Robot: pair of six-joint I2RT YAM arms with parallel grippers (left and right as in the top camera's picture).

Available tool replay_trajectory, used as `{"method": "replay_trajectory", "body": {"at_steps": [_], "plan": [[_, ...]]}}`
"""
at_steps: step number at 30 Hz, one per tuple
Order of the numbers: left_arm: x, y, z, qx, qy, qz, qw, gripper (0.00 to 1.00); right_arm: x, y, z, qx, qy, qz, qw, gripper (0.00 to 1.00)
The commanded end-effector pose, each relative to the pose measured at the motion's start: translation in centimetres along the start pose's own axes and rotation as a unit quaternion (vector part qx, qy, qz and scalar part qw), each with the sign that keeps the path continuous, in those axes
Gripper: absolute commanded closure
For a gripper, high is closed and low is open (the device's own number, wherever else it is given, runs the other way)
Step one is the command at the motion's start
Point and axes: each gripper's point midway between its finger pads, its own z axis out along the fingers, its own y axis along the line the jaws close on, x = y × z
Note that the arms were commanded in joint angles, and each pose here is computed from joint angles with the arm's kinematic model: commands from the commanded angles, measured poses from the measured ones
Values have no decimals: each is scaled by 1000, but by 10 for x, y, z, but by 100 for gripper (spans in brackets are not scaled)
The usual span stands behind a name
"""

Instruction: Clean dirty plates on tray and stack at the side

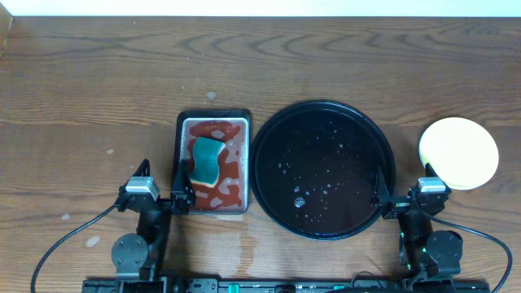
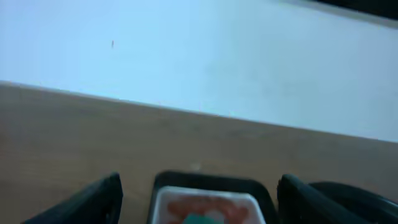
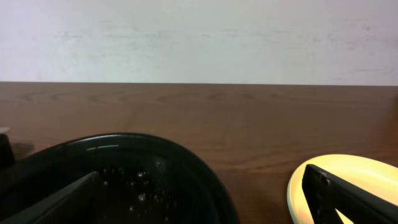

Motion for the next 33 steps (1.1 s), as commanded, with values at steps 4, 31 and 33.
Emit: {"method": "replay_trajectory", "body": {"at_steps": [4,31,33], "plan": [[20,11,2,-22,15,48,998,20,0,-1,0,0,-1,-5,1000,1],[56,20,-2,-38,90,48,994,20,0,-1,0,0,-1,-5,1000,1],[57,20,-2,-38,91,48,994,20,0,-1,0,0,-1,-5,1000,1]]}}
